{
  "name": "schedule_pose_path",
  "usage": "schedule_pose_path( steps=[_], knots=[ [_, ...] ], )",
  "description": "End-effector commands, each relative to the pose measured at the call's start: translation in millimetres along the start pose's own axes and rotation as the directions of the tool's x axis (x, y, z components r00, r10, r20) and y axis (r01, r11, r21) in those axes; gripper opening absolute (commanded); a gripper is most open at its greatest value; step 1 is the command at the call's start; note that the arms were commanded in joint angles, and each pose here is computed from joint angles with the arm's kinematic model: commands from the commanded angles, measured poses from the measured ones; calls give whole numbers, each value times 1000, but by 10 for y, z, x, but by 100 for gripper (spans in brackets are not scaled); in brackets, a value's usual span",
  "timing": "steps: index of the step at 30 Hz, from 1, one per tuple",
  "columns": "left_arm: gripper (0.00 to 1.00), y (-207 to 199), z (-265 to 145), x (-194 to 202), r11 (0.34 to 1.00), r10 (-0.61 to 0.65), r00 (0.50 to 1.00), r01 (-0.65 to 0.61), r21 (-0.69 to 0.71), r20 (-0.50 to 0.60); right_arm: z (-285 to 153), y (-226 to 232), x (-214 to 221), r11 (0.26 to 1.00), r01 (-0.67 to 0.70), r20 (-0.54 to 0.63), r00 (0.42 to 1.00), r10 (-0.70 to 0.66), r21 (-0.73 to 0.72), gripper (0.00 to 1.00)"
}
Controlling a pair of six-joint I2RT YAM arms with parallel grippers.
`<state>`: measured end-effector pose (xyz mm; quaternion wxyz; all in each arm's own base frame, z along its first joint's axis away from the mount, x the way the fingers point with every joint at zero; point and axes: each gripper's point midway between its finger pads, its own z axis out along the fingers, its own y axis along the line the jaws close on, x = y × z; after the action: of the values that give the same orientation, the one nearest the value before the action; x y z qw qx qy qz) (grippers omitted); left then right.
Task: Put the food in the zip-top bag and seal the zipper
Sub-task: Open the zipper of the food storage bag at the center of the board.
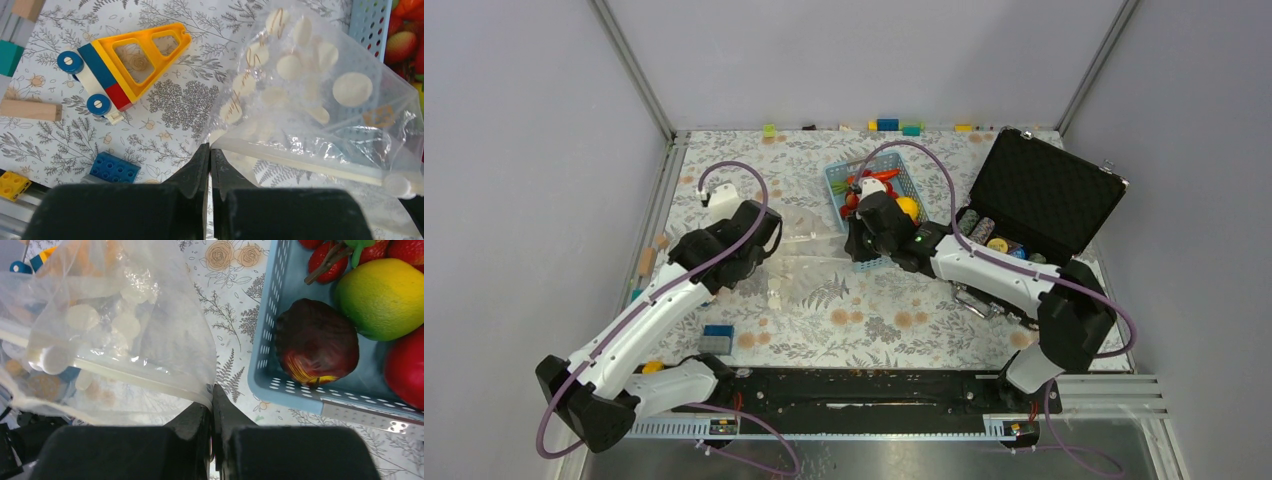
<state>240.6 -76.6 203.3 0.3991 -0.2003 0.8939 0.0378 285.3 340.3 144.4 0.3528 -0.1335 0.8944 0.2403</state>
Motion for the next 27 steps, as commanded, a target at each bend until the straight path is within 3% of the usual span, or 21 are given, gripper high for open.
schedule_pose_path(
  steps=[1, 5, 8, 10, 13, 17, 21, 27],
  knots=[
    [0, 303, -113, -281, 992, -47, 990, 62, -111, 133, -198, -287, 14, 991, 110, 2, 994, -111, 80, 7],
    [0, -131, -120, -208, 991, -40, 996, 28, 133, 85, -203, -213, 23, 987, 157, -5, 988, -157, 26, 13],
    [0, -488, -196, -61, 937, 24, 999, -35, 347, 36, -192, 89, 25, 979, 154, -7, 988, -156, -132, 19],
    [0, -582, -251, -2, 912, 60, 998, -60, 407, 14, -249, 354, -63, 953, 167, 1, 985, -172, -252, 27],
    [0, -594, -249, 86, 905, 63, 998, -50, 423, -16, -389, 619, -241, 913, 192, 42, 981, -189, -360, 34],
    [0, -609, -245, 147, 901, 51, 998, -28, 432, -43, -591, 792, -437, 872, 238, 137, 971, -198, -427, 66],
    [0, -646, -265, 96, 897, 33, 999, -15, 442, -33, -754, 723, -575, 882, 247, 203, 963, -177, -402, 97],
    [0, -696, -224, -24, 900, -15, 1000, 9, 437, 11, -828, 114, -747, 963, 123, 264, 963, -57, -241, 100]
  ],
)
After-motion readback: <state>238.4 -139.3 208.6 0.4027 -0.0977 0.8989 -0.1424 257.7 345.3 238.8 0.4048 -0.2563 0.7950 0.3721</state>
